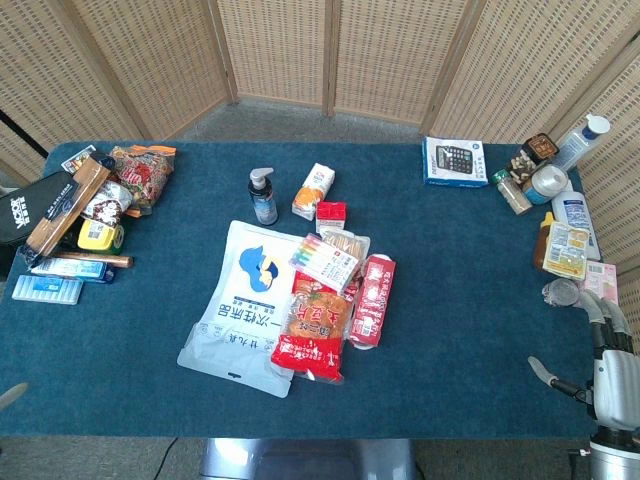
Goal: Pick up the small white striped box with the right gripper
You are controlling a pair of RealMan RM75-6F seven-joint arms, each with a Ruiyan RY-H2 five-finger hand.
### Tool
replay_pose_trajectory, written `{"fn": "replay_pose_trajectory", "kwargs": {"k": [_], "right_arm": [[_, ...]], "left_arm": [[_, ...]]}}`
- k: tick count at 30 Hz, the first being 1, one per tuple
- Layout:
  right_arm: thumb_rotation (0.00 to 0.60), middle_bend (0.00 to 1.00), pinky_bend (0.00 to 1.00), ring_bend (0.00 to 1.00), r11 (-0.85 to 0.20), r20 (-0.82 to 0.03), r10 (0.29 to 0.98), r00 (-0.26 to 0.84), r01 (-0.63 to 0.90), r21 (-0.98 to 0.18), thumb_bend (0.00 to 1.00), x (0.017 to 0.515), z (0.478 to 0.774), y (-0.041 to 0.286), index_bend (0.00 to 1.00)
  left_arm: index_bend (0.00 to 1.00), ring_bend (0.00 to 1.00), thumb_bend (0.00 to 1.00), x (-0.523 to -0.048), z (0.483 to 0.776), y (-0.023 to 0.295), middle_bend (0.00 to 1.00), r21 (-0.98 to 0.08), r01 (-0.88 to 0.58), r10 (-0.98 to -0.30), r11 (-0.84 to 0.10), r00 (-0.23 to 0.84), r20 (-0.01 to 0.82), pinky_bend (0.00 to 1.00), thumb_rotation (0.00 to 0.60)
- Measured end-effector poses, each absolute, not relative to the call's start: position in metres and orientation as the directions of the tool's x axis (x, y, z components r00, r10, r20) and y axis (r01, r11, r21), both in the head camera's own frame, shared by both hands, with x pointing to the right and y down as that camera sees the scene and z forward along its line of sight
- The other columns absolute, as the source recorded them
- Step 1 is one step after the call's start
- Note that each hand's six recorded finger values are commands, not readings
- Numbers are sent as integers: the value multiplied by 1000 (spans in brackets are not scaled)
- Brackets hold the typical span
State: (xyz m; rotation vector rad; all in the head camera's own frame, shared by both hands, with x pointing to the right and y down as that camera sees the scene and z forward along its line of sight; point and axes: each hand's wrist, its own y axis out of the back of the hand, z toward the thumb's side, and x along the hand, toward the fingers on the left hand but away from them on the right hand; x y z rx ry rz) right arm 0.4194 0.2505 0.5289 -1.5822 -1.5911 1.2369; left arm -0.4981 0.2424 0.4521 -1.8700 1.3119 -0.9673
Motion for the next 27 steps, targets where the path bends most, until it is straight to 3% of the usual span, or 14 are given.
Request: {"fn": "replay_pose_trajectory", "kwargs": {"k": [12,20,27], "right_arm": [[600,0,0,0,-209,-265,962,-61,456,-865,0,400,540,239,0],[600,0,0,0,-409,-402,906,132,519,-751,0,338,563,195,0],[600,0,0,0,-557,-474,831,292,427,-712,0,272,584,152,0]], "left_arm": [[110,0,65,-496,450,242,0,-832,-476,-954,-285,230,195,0,600],[109,0,63,-498,457,238,0,-833,-471,-954,-290,215,210,0,600],[110,0,65,-502,457,235,0,-830,-484,-958,-279,196,208,0,600]]}}
